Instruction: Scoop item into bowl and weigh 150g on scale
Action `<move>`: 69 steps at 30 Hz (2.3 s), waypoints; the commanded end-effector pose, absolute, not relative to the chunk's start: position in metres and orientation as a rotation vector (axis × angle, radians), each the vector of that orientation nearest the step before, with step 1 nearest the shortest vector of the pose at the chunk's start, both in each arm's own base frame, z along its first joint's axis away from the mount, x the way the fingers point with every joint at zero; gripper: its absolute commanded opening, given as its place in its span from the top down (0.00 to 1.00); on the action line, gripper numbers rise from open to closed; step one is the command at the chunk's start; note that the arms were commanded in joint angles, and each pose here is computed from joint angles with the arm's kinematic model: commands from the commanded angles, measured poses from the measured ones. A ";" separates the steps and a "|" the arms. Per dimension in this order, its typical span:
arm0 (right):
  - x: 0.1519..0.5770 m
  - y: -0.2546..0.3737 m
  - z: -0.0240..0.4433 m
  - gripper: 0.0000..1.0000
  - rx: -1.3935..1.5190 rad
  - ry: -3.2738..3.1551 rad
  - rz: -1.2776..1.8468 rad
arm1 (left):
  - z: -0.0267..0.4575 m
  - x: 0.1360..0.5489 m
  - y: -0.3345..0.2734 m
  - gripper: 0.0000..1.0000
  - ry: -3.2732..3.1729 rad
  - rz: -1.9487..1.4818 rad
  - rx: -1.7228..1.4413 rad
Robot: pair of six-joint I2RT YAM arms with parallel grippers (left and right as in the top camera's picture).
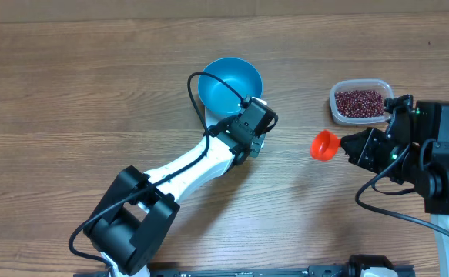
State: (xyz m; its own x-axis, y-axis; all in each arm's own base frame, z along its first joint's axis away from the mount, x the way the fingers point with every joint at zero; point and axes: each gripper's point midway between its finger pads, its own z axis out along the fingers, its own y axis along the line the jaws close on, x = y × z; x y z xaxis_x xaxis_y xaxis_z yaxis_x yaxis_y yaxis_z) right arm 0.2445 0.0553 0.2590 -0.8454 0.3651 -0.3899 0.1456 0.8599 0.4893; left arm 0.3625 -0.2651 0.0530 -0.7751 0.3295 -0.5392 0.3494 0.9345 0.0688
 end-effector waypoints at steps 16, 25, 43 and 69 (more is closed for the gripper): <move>0.244 0.049 0.270 0.96 0.359 2.519 0.566 | 0.028 0.368 -0.267 0.96 2.523 0.000 0.519; 0.245 0.047 0.269 0.96 0.365 2.517 0.548 | 0.024 0.370 -0.268 0.96 2.519 0.002 0.527; 0.245 0.047 0.269 0.96 0.365 2.516 0.548 | 0.021 0.367 -0.259 0.96 2.532 0.061 0.549; 0.245 0.047 0.270 0.96 0.364 2.515 0.548 | 0.020 0.366 -0.253 0.96 2.538 0.097 0.566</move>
State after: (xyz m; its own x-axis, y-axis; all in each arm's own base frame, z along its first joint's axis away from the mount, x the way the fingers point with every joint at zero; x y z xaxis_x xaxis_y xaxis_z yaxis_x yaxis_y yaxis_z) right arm 0.2436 0.0487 0.2558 -0.8431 0.3619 -0.3977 0.1619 0.8762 0.4540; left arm 0.3650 -0.2596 0.0277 -0.7720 0.3912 -0.5011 0.3741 0.9168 0.1394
